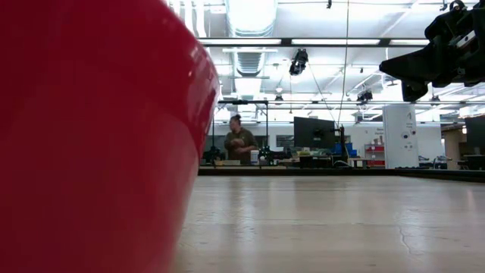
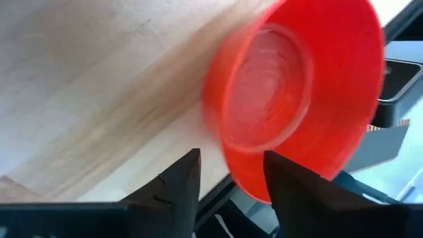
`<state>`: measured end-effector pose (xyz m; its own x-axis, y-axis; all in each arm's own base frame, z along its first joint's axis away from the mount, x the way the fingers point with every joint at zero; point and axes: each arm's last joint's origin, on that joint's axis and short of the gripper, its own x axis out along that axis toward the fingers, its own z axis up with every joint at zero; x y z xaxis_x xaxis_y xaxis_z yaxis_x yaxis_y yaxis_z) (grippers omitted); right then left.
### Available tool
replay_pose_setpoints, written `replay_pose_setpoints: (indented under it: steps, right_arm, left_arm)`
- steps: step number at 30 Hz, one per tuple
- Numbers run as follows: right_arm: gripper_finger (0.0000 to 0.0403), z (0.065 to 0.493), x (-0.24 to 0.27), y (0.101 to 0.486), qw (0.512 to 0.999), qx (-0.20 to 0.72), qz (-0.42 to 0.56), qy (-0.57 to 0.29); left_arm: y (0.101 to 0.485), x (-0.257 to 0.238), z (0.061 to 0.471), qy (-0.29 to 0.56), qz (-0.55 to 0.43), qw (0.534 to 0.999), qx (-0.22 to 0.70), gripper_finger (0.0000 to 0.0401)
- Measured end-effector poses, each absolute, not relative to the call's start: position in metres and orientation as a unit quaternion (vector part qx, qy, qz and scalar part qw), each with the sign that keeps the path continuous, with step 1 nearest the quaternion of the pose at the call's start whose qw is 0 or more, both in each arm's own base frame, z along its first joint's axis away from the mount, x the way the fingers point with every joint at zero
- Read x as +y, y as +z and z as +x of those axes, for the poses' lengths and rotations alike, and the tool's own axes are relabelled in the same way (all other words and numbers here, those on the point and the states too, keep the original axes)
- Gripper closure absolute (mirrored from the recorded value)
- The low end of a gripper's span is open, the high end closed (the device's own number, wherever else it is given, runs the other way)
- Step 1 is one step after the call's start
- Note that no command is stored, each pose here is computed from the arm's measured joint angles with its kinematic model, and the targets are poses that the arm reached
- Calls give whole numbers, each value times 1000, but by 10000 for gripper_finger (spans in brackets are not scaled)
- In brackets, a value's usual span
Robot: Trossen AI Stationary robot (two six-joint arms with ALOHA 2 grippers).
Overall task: Nest bowls inside each other
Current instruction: Stack the red bowl on the green bowl
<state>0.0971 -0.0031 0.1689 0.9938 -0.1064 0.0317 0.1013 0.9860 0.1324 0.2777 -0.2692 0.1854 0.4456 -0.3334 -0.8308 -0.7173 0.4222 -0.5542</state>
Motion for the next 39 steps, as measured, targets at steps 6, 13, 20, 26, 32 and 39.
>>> replay_pose_setpoints:
  steps: [6,13,20,26,32,39]
  right_arm:
    - [369,97,-3,169,996,-19,65,-52]
    - [369,97,-3,169,996,-19,65,-52]
    - [369,97,-3,169,996,-20,65,-52]
    - [369,97,-3,169,996,-19,65,-52]
    - [369,97,-3,169,996,-19,65,-52]
    - [369,97,-3,169,996,-19,65,-52]
  left_arm:
    - [182,-268,277,145,-517,674,508,269]
    - [182,-268,277,145,-516,674,508,311]
    - [182,-268,277,146,-516,675,507,350]
    - [182,-268,276,148,-513,675,509,385]
    - [182,-267,276,146,-510,677,510,391]
    - [182,-267,276,141,-503,682,512,395]
